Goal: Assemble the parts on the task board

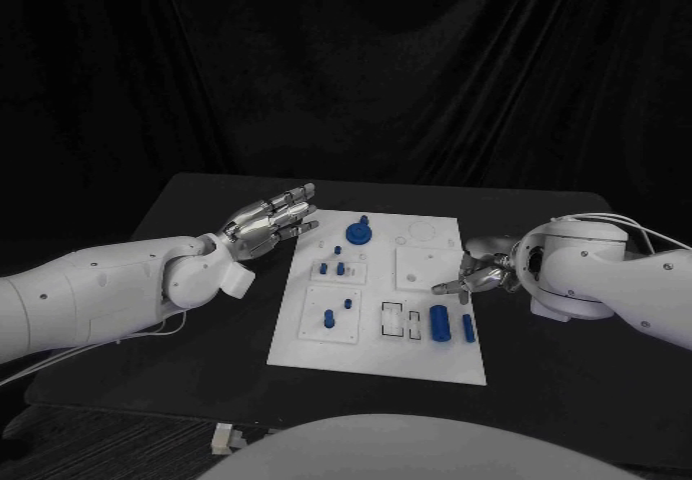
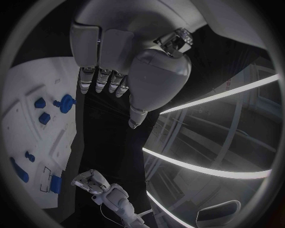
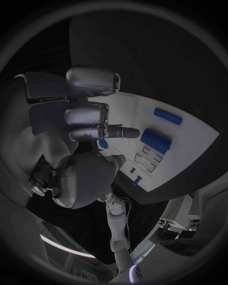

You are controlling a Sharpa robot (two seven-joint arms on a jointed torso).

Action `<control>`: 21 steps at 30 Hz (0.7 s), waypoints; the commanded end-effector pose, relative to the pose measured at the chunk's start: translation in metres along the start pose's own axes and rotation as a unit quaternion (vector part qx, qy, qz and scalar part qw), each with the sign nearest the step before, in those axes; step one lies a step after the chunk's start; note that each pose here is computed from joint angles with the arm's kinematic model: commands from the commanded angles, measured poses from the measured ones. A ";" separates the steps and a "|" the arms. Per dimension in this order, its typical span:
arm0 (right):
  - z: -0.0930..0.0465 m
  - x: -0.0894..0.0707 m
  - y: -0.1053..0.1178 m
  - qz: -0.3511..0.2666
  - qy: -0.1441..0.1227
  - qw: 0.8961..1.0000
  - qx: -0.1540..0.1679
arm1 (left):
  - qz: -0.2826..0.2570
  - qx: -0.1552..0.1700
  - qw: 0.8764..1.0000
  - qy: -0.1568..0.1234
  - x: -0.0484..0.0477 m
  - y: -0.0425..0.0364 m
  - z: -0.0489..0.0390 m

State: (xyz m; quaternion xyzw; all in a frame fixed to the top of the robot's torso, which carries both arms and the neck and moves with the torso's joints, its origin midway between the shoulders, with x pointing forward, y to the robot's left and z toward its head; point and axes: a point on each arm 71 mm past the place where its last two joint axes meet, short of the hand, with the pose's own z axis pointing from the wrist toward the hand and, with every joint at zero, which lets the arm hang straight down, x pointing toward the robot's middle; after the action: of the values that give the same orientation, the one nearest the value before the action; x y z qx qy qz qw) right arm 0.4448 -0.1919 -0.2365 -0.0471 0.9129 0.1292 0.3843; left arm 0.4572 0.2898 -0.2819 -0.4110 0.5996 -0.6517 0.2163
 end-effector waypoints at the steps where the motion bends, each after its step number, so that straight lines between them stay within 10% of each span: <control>1: 0.001 0.008 -0.004 0.023 0.034 0.998 0.036 | -0.005 0.010 1.000 0.001 0.0019 -0.0007 0.0000; 21: 0.014 0.023 0.008 0.057 0.047 0.996 0.041 | -0.006 0.009 1.000 0.002 0.0023 0.0001 0.0001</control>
State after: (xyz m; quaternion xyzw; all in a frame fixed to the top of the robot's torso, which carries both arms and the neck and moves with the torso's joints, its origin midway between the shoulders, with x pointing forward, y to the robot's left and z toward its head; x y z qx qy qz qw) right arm 0.4367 -0.1783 -0.2601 -0.0013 0.9366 0.1199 0.3293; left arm 0.4559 0.2888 -0.2822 -0.4110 0.5995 -0.6525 0.2143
